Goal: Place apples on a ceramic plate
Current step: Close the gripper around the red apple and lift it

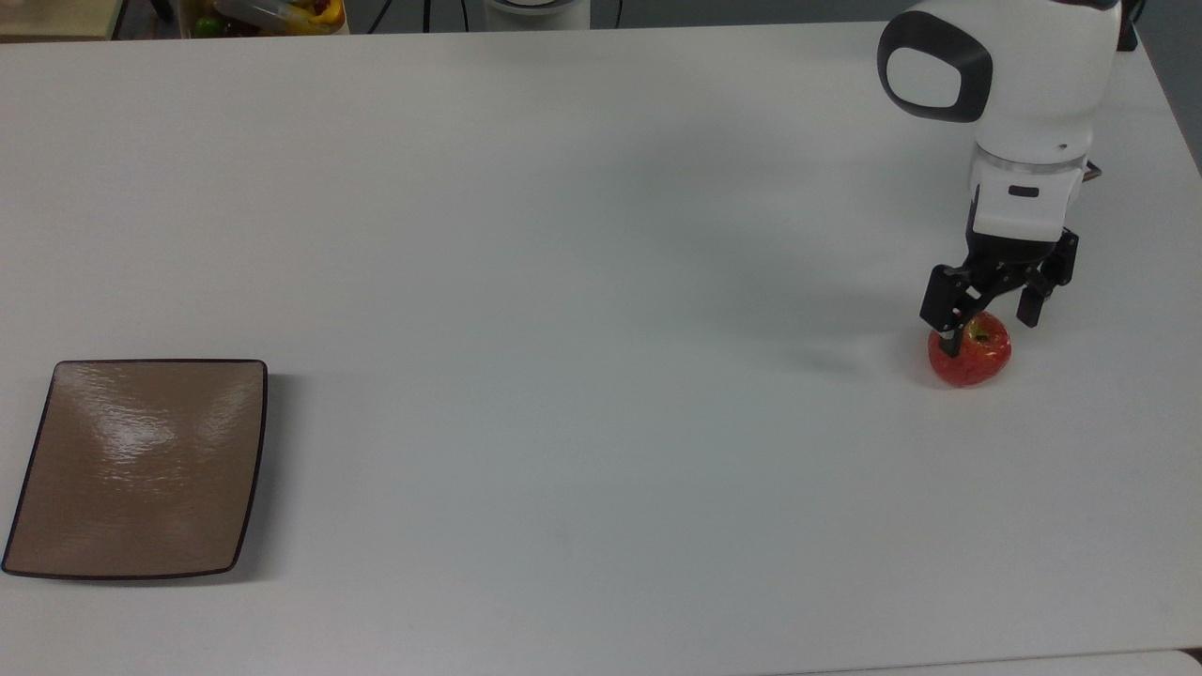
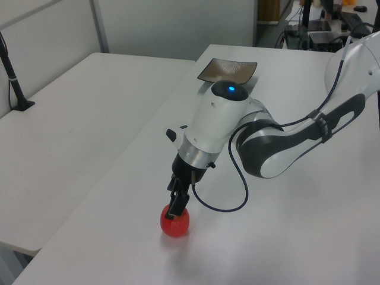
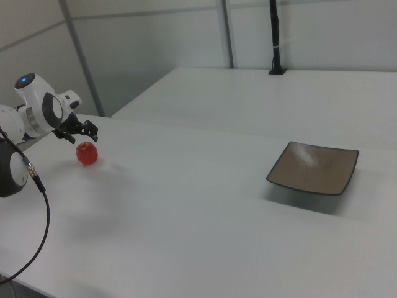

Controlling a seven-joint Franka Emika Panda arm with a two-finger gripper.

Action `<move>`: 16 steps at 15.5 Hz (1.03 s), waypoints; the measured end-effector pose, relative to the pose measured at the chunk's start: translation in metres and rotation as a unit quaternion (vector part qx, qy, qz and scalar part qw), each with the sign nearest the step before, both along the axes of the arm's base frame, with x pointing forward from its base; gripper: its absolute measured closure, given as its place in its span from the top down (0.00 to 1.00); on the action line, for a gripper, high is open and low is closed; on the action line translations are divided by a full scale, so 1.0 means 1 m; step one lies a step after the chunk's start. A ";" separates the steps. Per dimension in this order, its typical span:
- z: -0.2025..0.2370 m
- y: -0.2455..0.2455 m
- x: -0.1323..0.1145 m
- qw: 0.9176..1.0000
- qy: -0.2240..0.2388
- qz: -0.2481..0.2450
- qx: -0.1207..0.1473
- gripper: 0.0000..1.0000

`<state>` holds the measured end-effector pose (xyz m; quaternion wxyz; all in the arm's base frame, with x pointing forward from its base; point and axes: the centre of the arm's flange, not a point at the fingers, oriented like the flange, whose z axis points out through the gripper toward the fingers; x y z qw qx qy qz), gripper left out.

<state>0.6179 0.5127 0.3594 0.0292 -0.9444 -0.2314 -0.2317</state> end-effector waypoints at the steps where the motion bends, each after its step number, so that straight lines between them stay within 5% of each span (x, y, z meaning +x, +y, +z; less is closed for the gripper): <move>1: -0.005 0.000 0.000 1.000 0.001 0.001 -0.004 1.00; 5: -0.027 0.004 -0.006 1.000 0.009 0.011 -0.020 0.94; 8: -0.030 0.007 -0.010 1.000 0.011 0.016 -0.023 0.70; 16: -0.016 -0.008 0.003 1.000 0.004 0.003 -0.017 0.69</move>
